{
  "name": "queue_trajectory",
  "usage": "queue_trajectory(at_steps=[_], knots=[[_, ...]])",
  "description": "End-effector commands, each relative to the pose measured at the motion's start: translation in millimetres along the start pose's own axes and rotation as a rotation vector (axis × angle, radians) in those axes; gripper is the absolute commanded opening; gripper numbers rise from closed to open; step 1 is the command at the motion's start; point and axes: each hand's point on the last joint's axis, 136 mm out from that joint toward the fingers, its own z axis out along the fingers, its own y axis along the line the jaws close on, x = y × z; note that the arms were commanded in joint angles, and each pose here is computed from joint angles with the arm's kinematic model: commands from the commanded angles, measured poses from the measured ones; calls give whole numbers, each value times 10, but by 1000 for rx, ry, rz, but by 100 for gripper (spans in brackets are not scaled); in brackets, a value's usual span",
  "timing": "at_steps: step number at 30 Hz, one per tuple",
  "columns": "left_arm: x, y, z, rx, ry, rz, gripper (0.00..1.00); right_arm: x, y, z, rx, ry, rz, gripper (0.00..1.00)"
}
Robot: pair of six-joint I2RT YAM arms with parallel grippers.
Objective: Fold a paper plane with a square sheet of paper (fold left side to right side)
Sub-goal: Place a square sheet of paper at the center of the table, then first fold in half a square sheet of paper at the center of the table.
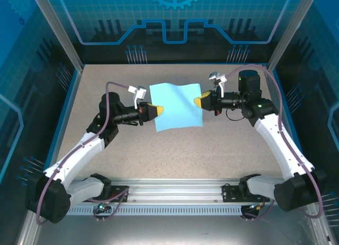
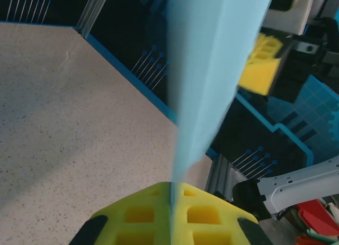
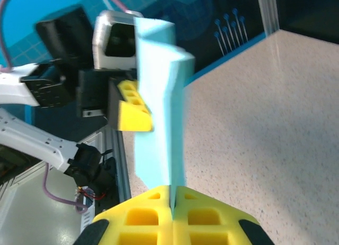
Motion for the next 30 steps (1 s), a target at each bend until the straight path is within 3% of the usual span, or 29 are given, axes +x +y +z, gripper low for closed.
queue_trajectory(at_steps=[1,9,12,17,23,27,30], knots=[[139,185,46,-62,24,-75,0,250,-427,79,105,41,141,3],[846,834,257,-244,251,-352,0,1047,-1354,132,387,230,451,58],[1126,1066,387,-277,352,-458,0,1312,-1567,108,481,301,522,69],[1400,1403,549,-347,449,-540,0,1718,-1749,179,529,392,635,69],[1532,1473,627,-376,552,-536,0,1974,-1596,646,410,422,705,56],[1524,1449,629,-376,564,-532,10,2195,-1579,871,414,502,732,48],[1483,1407,649,-361,553,-526,25,2320,-1607,925,444,548,746,44]])
